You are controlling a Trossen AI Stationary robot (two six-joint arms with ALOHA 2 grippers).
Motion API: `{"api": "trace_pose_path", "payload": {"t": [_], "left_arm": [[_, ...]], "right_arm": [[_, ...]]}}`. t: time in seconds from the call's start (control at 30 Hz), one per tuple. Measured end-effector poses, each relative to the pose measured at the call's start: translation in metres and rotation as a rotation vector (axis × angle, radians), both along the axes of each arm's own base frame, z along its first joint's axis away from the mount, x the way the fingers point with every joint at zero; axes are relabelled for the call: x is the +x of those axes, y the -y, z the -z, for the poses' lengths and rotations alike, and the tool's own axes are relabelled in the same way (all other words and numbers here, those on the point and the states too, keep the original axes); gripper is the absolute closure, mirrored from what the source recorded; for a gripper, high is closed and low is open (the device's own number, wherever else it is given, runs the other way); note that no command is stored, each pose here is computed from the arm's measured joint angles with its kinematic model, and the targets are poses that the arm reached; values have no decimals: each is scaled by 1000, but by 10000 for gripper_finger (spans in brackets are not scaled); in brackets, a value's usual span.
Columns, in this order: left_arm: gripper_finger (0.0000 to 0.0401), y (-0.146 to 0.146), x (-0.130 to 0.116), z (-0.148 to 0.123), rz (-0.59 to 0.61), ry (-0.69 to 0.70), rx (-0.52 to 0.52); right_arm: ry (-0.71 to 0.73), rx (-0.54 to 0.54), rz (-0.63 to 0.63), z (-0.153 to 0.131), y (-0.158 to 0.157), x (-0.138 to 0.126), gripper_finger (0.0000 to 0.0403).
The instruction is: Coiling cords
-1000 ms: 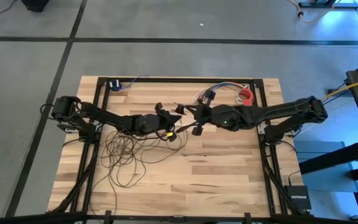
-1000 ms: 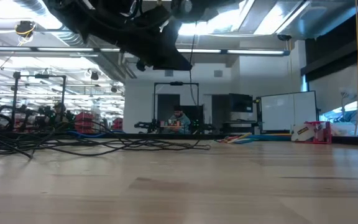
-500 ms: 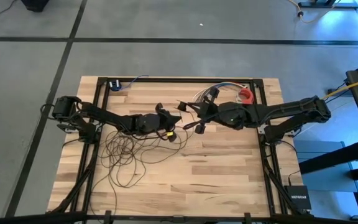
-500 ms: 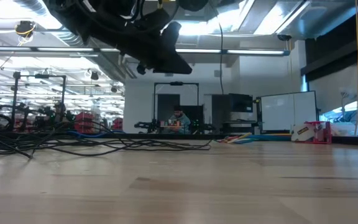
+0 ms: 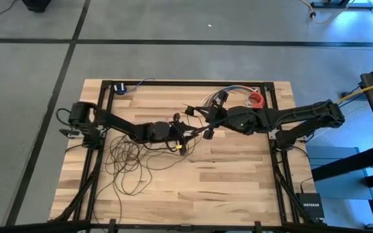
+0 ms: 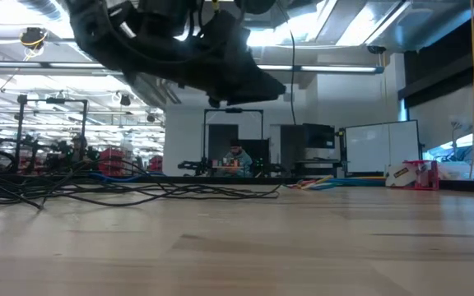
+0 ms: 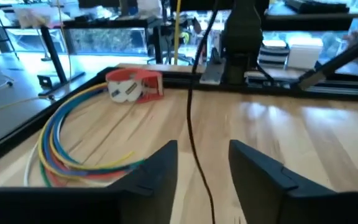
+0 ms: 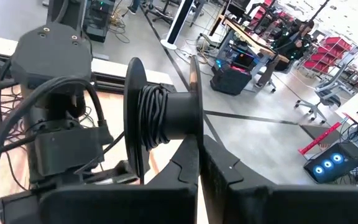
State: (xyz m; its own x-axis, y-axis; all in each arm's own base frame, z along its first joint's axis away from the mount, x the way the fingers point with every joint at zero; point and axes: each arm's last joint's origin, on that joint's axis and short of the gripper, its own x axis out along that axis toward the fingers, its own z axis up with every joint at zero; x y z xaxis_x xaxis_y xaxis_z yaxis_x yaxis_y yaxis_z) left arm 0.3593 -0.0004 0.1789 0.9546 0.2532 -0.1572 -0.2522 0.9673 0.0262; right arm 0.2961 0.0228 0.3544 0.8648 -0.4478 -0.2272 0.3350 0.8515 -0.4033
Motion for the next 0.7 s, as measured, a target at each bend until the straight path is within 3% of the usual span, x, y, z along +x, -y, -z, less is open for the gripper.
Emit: {"api": "trace_pose_path", "payload": {"t": [0.23, 0.43, 0.7], "left_arm": [[245, -1, 23, 3, -2, 1, 26], [251, -2, 25, 3, -23, 0, 33], [362, -8, 23, 10, -36, -76, 48]], "right_arm": [[-3, 3, -17, 1, 0, 0, 400], [-6, 3, -18, 1, 0, 0, 400], [-9, 5, -27, 2, -1, 1, 400]]}}
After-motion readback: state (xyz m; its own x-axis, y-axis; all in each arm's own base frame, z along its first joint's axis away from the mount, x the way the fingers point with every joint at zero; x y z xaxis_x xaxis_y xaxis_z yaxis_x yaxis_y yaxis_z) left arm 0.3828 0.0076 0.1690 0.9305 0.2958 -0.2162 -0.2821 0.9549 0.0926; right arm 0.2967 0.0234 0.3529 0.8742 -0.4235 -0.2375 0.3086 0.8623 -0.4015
